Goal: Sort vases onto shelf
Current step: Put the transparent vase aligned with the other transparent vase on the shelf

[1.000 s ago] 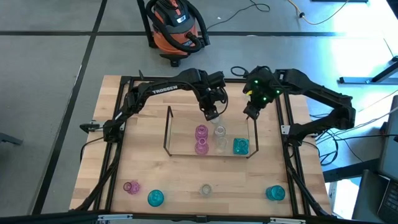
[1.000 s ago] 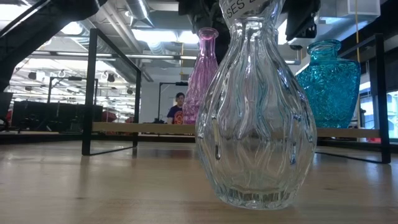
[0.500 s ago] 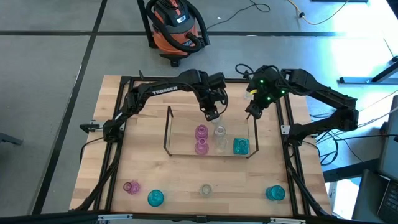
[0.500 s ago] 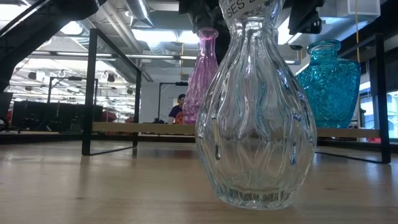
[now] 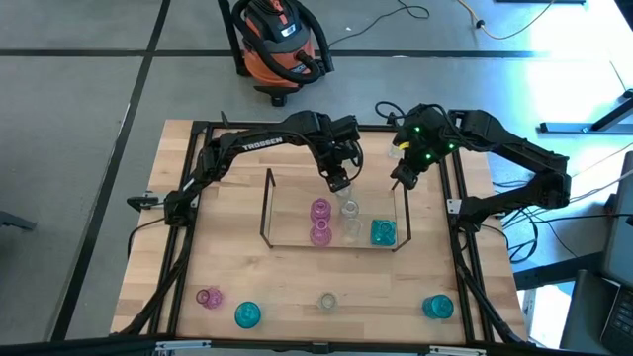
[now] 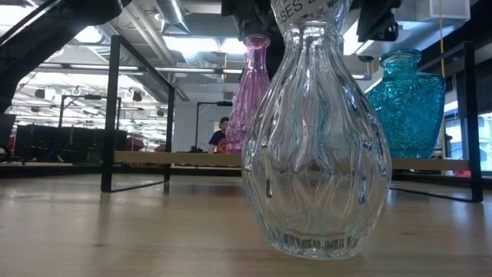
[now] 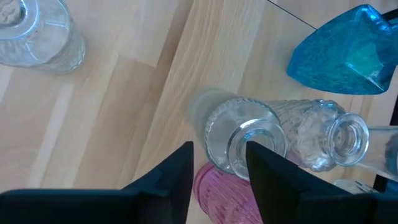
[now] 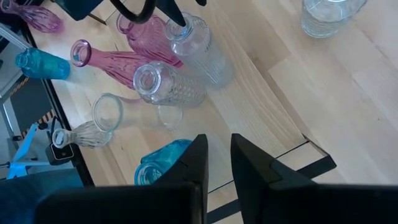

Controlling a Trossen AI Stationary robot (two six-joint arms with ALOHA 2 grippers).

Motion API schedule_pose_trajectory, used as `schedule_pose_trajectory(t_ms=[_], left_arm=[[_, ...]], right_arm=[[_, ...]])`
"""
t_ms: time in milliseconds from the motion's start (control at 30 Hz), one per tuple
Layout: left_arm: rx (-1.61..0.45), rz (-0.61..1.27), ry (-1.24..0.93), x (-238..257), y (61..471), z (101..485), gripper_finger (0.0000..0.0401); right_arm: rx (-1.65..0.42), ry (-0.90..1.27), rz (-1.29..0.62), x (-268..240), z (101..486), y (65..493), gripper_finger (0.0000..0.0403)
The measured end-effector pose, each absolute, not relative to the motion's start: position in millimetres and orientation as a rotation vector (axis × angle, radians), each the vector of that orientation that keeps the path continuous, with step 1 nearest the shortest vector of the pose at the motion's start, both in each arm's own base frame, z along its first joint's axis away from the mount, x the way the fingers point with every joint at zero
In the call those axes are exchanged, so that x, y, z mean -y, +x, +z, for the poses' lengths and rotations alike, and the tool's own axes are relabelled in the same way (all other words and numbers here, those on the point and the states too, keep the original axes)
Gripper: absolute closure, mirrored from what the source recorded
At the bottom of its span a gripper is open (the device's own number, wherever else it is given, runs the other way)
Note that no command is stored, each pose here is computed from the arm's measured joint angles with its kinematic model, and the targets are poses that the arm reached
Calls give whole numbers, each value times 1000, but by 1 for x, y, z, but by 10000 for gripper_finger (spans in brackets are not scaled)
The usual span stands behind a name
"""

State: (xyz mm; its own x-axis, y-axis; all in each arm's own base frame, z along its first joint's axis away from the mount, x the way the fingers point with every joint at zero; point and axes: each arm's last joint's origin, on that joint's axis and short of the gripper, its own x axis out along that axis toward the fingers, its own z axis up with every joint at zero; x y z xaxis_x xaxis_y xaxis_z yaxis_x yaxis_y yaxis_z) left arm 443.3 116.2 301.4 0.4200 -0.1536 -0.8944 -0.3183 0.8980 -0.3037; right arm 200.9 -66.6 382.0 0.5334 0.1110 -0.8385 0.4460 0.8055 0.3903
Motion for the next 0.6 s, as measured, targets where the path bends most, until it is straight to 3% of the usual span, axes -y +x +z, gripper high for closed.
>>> schedule_pose_trajectory(t_ms=[600], left_arm=[[-1088,145,-494,-121,447,304,261]], right_arm=[[-977,618,-214,63,388,191,352]])
